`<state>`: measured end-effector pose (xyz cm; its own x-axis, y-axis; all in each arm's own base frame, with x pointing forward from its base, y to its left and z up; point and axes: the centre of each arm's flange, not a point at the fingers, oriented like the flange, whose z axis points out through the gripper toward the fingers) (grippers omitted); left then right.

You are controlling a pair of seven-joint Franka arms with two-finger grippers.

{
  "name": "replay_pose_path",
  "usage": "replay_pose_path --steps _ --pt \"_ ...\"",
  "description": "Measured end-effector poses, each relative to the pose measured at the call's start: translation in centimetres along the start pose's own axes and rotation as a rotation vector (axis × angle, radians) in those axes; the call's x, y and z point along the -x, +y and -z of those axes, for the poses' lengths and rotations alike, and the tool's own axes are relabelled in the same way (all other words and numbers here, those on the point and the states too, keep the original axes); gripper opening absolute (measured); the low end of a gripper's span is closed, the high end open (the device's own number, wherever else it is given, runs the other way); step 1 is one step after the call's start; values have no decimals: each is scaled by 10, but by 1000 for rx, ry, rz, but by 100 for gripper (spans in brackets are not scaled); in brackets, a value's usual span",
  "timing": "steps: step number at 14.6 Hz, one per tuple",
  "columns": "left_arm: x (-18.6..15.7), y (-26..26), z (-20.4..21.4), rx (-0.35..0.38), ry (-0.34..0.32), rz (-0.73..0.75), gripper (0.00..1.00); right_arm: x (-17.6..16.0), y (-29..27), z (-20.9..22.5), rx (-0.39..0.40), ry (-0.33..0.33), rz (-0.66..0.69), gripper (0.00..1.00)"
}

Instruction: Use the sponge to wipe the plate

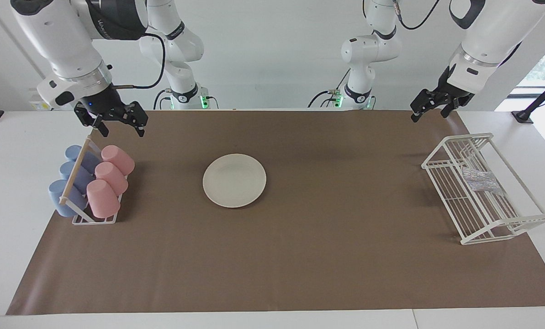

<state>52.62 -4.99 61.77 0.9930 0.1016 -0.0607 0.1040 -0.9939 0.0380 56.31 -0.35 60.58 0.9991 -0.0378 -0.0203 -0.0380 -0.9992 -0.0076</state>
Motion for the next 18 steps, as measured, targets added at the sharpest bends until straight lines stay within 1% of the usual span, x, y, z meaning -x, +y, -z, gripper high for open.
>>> replay_pose_path --steps 3,8,12,18 --pt "2 12 -24 8 -10 -25 100 0 0 0 0 0 0 100" --pt "4 16 -21 15 -17 -39 100 0 0 0 0 0 0 100" --pt "6 17 -10 -51 -4 -57 100 0 0 0 0 0 0 100" --pt "6 19 -12 -60 -5 -62 100 0 -6 0 0 0 11 100"
